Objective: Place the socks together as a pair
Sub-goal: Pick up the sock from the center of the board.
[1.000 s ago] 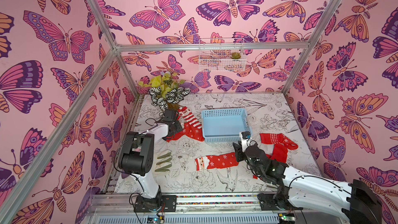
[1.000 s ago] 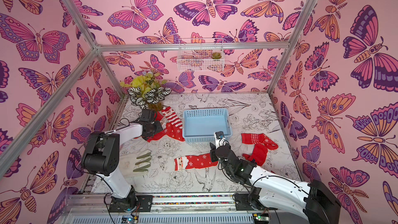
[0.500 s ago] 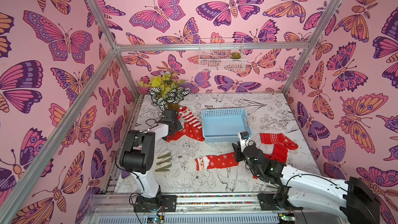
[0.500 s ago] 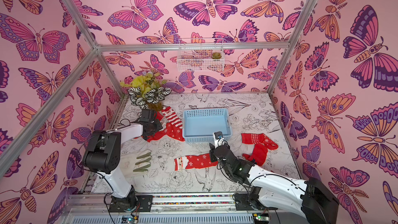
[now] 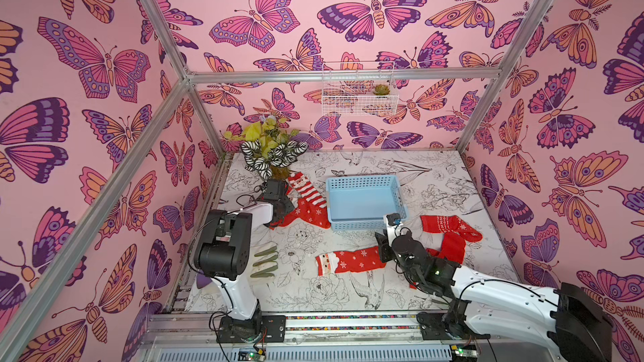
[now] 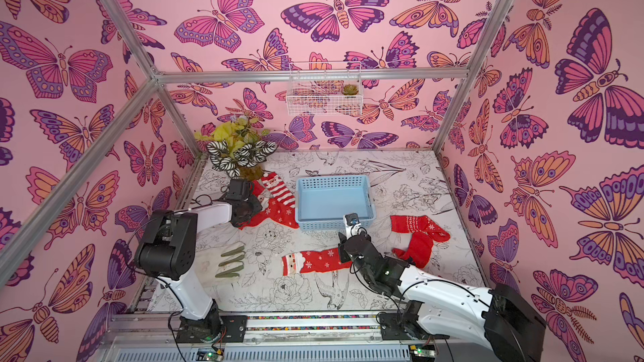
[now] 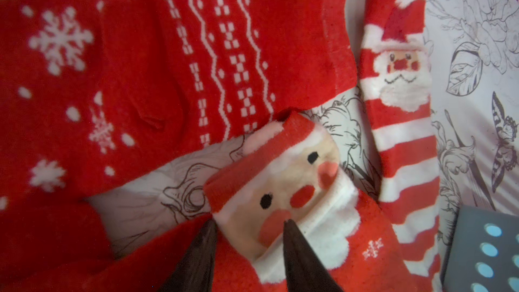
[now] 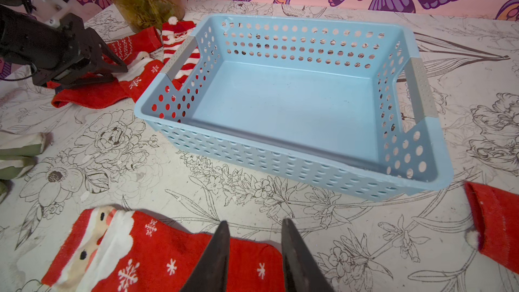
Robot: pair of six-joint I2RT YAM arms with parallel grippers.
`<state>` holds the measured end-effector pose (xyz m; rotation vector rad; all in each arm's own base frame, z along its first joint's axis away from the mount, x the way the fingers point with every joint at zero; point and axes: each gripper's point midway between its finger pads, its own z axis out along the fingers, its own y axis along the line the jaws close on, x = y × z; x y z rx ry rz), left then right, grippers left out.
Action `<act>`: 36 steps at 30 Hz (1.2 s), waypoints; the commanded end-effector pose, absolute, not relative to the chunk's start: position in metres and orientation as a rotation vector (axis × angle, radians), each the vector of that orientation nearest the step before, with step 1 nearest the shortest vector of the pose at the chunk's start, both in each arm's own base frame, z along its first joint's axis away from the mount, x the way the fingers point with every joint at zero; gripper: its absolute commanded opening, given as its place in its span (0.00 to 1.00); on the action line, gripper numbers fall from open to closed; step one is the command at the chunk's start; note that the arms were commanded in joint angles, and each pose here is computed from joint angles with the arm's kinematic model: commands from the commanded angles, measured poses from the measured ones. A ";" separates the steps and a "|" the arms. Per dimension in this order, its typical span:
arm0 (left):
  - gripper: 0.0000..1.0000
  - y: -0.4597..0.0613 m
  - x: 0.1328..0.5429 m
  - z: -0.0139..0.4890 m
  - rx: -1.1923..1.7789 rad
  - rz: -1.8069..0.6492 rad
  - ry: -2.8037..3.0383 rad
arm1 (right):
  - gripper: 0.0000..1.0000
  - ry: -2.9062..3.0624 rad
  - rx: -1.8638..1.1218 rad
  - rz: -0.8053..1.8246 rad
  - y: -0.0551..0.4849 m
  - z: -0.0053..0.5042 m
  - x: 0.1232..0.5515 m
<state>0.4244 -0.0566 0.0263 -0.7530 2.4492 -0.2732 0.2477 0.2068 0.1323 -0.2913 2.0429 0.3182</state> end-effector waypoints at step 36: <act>0.00 -0.084 0.408 0.144 -0.662 -0.527 2.196 | 0.34 2.006 -0.308 0.312 0.210 0.147 0.253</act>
